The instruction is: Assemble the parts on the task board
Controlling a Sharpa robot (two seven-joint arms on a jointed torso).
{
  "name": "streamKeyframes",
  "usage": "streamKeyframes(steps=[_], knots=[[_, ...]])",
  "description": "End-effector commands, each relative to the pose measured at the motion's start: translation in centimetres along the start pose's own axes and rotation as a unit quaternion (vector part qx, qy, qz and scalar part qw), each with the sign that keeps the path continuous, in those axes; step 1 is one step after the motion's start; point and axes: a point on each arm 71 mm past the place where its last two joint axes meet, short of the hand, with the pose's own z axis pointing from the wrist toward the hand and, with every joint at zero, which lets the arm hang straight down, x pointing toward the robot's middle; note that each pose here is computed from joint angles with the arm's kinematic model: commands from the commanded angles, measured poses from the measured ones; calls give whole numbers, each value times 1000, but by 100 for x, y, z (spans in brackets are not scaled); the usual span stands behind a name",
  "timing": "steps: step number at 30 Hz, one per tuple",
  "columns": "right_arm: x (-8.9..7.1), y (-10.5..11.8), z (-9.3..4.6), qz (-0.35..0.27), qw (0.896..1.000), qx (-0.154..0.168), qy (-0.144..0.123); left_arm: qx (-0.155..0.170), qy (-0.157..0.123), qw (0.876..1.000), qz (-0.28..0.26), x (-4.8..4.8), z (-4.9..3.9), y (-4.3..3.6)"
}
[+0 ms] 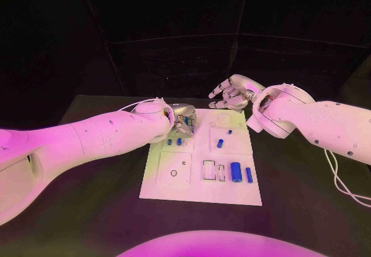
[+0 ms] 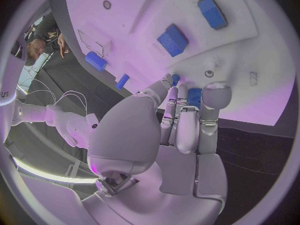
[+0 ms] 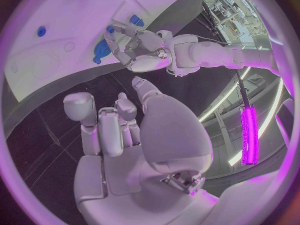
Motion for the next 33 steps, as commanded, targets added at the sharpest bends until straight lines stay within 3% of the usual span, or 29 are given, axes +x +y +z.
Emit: streamKeyframes(steps=[1,15,22,29,33], knots=[[-13,18,4,2,1000,-4,-6,-1,14,1000,9,17,7,-4],[-5,25,5,2,1000,-5,-3,-2,21,1000,9,49,22,13],[-6,25,4,2,1000,-5,-3,4,1,1000,7,27,7,25],[-17,11,-2,1,1000,-4,-5,18,-34,999,-9,-30,-96,60],[-26,-2,-7,1,1000,-2,-6,23,-52,998,-25,-123,-189,82]])
